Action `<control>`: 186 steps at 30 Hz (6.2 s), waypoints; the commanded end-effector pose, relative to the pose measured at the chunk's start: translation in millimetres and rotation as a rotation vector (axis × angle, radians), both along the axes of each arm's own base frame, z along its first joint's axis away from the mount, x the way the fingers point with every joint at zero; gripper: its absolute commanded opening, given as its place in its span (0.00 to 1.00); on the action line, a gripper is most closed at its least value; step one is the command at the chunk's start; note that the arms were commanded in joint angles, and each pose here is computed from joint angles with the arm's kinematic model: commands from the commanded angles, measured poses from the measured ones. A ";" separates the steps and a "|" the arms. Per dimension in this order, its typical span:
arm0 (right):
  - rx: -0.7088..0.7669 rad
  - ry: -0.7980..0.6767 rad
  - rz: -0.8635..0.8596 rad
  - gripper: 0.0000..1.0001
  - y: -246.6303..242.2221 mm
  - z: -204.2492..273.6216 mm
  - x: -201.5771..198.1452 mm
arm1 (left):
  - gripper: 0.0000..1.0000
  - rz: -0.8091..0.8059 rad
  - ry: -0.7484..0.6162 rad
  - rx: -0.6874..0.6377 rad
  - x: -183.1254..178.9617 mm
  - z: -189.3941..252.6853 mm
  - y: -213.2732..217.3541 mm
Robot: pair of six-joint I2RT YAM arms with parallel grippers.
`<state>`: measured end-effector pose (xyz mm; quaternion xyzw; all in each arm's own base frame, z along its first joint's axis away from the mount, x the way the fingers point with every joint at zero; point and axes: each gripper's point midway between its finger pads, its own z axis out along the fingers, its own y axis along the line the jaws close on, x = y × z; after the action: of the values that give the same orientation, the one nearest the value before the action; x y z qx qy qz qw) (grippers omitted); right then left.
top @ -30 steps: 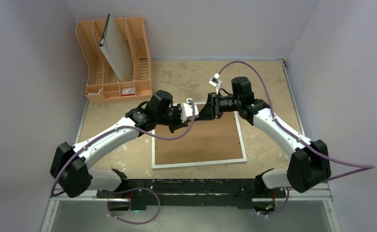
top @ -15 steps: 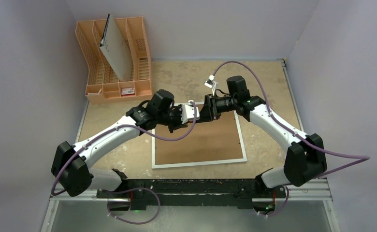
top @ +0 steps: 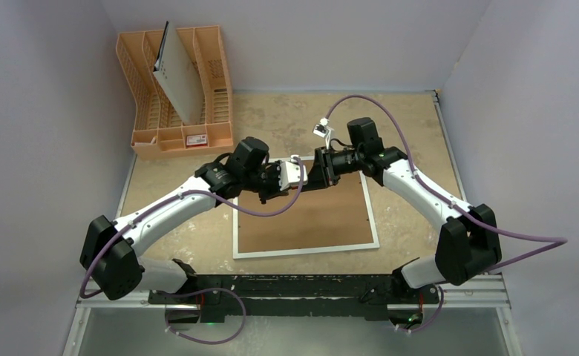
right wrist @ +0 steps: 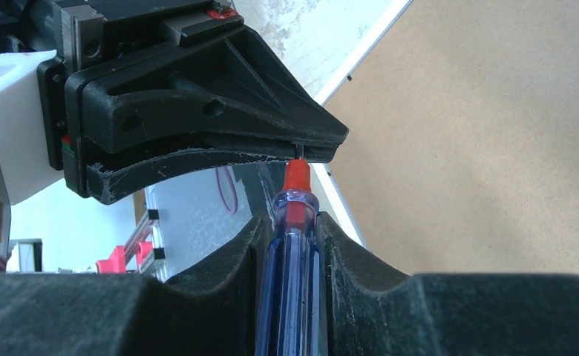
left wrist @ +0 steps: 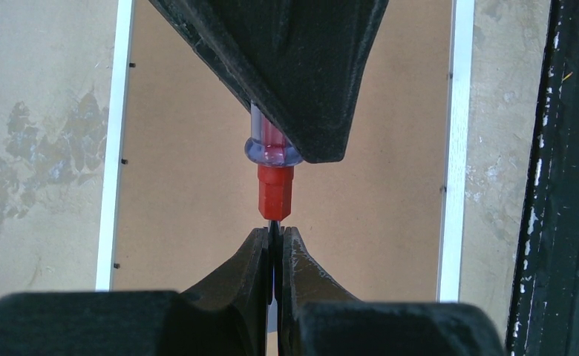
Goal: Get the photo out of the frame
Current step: Adjust the screwdriver, then release the photo frame item from the photo frame.
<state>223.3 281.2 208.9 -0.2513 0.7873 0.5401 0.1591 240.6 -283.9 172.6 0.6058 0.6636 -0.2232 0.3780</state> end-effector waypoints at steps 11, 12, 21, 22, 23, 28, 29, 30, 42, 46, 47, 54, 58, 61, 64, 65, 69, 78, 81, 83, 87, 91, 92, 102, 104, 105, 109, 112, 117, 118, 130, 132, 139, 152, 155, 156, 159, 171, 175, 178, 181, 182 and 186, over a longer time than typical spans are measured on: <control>0.042 -0.016 0.007 0.29 5.7 12.4 0.5 | 0.00 -0.031 -0.032 -0.016 2.4 11.8 -5.6; 0.044 -0.014 0.009 0.23 5.9 12.5 0.3 | 0.00 -0.029 -0.034 -0.016 3.0 11.9 -5.6; 0.003 0.006 -0.018 0.00 3.1 0.1 1.6 | 0.36 0.129 -0.014 -0.029 20.3 11.9 -2.9; -0.015 0.019 -0.035 0.00 2.0 -5.2 3.0 | 0.41 0.162 -0.010 -0.036 23.5 12.8 -1.3; -0.037 0.030 -0.053 0.00 0.6 -11.9 4.8 | 0.49 0.221 -0.005 -0.049 28.9 13.0 2.5; -0.130 0.051 -0.138 0.00 -6.6 -40.5 14.5 | 0.57 0.495 0.166 -0.240 50.8 4.9 43.8; -0.144 0.051 -0.158 0.00 -8.1 -44.7 16.5 | 0.57 0.553 0.188 -0.283 57.1 5.5 56.0; -0.150 0.055 -0.167 0.00 -8.7 -48.1 16.9 | 0.57 0.604 0.222 -0.319 59.1 3.4 66.4; -0.191 0.128 -0.197 0.00 5.6 -73.4 14.8 | 0.54 1.141 0.454 -0.456 67.6 -47.3 152.6; -0.169 0.162 -0.164 0.00 23.2 -74.6 4.1 | 0.49 1.211 0.580 -0.482 57.1 -74.7 160.1; -0.157 0.173 -0.157 0.00 27.8 -75.1 -0.1 | 0.49 1.220 0.594 -0.477 54.2 -80.5 160.5; -0.153 0.236 -0.123 0.00 57.4 -84.5 -19.4 | 0.48 1.225 0.669 -0.406 40.4 -109.5 159.8; -0.157 0.251 -0.077 0.00 75.4 -89.3 -27.9 | 0.44 1.233 0.693 -0.366 35.4 -123.2 161.4; -0.164 0.280 -0.101 0.00 81.1 -95.9 -24.7 | 0.41 1.243 0.699 -0.333 32.1 -131.3 164.3; -0.158 0.306 -0.102 0.00 86.3 -100.3 -22.9 | 0.39 1.259 0.697 -0.307 30.3 -136.3 168.0; -0.161 0.310 -0.107 0.00 87.2 -102.4 -21.8 | 0.38 1.261 0.697 -0.296 29.8 -137.8 169.0; -0.184 0.327 -0.137 0.00 89.4 -111.4 -16.0 | 0.38 1.270 0.698 -0.272 28.1 -142.6 171.7; -0.200 0.377 -0.162 0.00 95.6 -126.4 -11.3 | 0.35 1.263 0.706 -0.227 23.7 -152.3 170.0; -0.197 0.389 -0.163 0.00 97.2 -129.2 -11.4 | 0.34 1.270 0.695 -0.206 21.9 -154.6 170.8; -0.195 0.398 -0.157 0.00 99.1 -130.6 -13.2 | 0.32 1.272 0.693 -0.198 21.3 -155.7 170.6; -0.195 0.406 -0.153 0.00 102.1 -132.7 -14.4 | 0.29 1.265 0.692 -0.184 20.3 -158.7 169.0; -0.190 0.415 -0.142 0.00 106.1 -132.6 -16.5 | 0.29 1.262 0.691 -0.168 18.8 -161.4 167.6; -0.191 0.418 -0.137 0.00 107.0 -133.2 -17.2 | 0.29 1.258 0.690 -0.168 19.0 -161.2 167.1; -0.212 0.434 -0.132 0.00 113.7 -142.7 -20.1 | 0.29 1.245 0.692 -0.159 15.5 -164.1 164.2; -0.215 0.436 -0.132 0.00 114.0 -144.7 -19.8 | 0.27 1.245 0.694 -0.159 14.7 -164.8 163.9; -0.217 0.439 -0.132 0.00 114.1 -145.5 -20.3 | 0.26 1.244 0.696 -0.159 13.8 -165.5 163.5; -0.222 0.457 -0.140 0.00 113.9 -149.0 -22.4 | 0.13 1.246 0.713 -0.169 10.4 -168.6 161.6; -0.231 0.478 -0.161 0.00 111.8 -154.4 -23.8 | 0.06 1.249 0.730 -0.178 7.2 -171.5 160.1; -0.227 0.518 -0.196 0.00 109.9 -160.9 -28.6 | 0.00 1.261 0.764 -0.218 0.3 -175.3 156.2; -0.218 0.520 -0.194 0.00 111.4 -160.6 -29.4 | 0.00 1.263 0.770 -0.224 -0.7 -176.0 155.7; -0.211 0.551 -0.259 0.00 119.7 -165.9 -37.1 | 0.00 1.311 0.800 -0.309 -6.7 -174.8 153.1; -0.212 0.555 -0.279 0.00 118.2 -168.1 -37.3 | 0.00 1.305 0.801 -0.313 -6.7 -171.9 152.2; -0.248 0.559 -0.327 0.00 110.4 -176.7 -37.1 | 0.42 1.315 0.756 -0.348 -4.6 -144.8 156.1; -0.257 0.555 -0.329 0.00 110.1 -179.1 -36.7 | 0.49 1.425 0.853 -0.454 -45.2 -143.2 162.0; -0.260 0.554 -0.323 0.00 110.6 -179.0 -36.3 | 0.49 1.445 0.875 -0.460 -51.7 -149.4 162.9; -0.260 0.552 -0.321 0.00 110.9 -178.6 -36.1 | 0.49 1.438 0.887 -0.468 -53.3 -150.3 161.2; -0.262 0.551 -0.314 0.00 111.4 -178.4 -36.8 | 0.49 1.402 0.938 -0.498 -56.9 -152.8 152.3; -0.263 0.549 -0.302 0.00 113.8 -178.0 -36.0 | 0.50 1.424 0.935 -0.496 -56.1 -154.7 154.5; -0.268 0.546 -0.298 0.00 113.2 -178.3 -36.5 | 0.53 1.456 0.790 -0.551 -34.9 -123.8 167.0; -0.269 0.548 -0.296 0.00 112.8 -177.8 -37.3 | 0.55 1.526 0.706 -0.471 -31.0 -117.3 184.9; -0.269 0.546 -0.296 0.00 113.5 -177.9 -36.4 | 0.55 1.532 0.742 -0.468 -34.2 -125.1 182.2; -0.264 0.544 -0.298 0.00 113.9 -176.6 -35.3 | 0.55 1.529 0.774 -0.460 -38.4 -131.0 179.4; -0.264 0.542 -0.301 0.00 114.0 -176.4 -35.2 | 0.55 1.517 0.839 -0.460 -49.5 -146.2 173.3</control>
<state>187.2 401.9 56.5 -0.0139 0.8676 0.4966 -0.0184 204.9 -106.4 41.2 -0.2135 0.9024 -0.2361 0.2903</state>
